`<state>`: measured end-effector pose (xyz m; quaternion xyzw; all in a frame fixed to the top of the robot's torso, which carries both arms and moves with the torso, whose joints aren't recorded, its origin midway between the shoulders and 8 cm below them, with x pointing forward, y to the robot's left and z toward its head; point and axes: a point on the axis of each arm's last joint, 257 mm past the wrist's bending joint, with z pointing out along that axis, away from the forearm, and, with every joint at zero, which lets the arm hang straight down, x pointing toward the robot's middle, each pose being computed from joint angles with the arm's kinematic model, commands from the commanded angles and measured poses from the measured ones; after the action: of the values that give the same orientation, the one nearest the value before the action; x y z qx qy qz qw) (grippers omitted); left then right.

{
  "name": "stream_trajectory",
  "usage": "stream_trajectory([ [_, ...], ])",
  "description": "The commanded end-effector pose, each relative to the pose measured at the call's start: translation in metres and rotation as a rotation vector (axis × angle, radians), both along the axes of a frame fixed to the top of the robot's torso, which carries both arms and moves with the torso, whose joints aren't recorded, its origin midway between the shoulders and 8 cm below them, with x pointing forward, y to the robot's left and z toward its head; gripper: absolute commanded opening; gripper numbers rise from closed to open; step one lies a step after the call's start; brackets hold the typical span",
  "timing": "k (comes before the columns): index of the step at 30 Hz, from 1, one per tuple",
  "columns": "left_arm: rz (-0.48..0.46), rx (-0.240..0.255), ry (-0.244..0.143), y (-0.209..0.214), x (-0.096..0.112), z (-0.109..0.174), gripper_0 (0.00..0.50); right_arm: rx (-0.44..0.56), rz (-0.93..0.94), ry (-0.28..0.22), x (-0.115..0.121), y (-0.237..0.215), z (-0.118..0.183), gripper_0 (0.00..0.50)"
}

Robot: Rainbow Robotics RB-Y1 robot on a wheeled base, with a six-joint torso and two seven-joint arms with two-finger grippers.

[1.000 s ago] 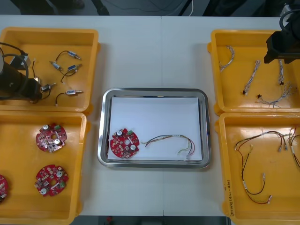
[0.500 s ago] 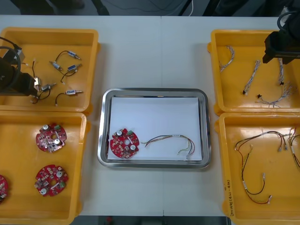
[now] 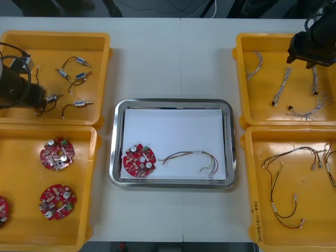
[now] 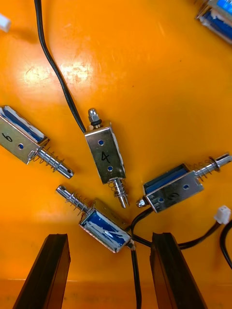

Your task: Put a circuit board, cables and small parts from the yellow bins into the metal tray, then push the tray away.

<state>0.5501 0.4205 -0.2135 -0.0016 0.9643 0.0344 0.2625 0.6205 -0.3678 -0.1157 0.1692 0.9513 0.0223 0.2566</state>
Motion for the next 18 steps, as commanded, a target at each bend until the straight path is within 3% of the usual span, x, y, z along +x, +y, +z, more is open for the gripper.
stream_trajectory([
  [1,-0.108,0.071,-0.012,-0.001,0.008,0.002,0.49,0.016,-0.053,-0.089,0.019,-0.009,0.04,0.5],
  [8,-0.108,0.075,-0.013,0.001,0.01,-0.006,0.489,0.072,-0.154,-0.081,0.023,-0.015,0.013,0.5],
  [15,-0.112,0.078,-0.02,0.001,0.012,-0.012,0.489,0.094,-0.188,-0.11,0.035,-0.011,-0.006,0.5],
  [17,-0.113,0.08,-0.021,0.001,0.013,-0.012,0.481,0.095,-0.189,-0.12,0.038,-0.011,-0.009,0.5],
  [18,-0.114,0.078,-0.023,0.0,0.013,-0.012,0.44,0.096,-0.188,-0.127,0.04,-0.01,-0.01,0.5],
])
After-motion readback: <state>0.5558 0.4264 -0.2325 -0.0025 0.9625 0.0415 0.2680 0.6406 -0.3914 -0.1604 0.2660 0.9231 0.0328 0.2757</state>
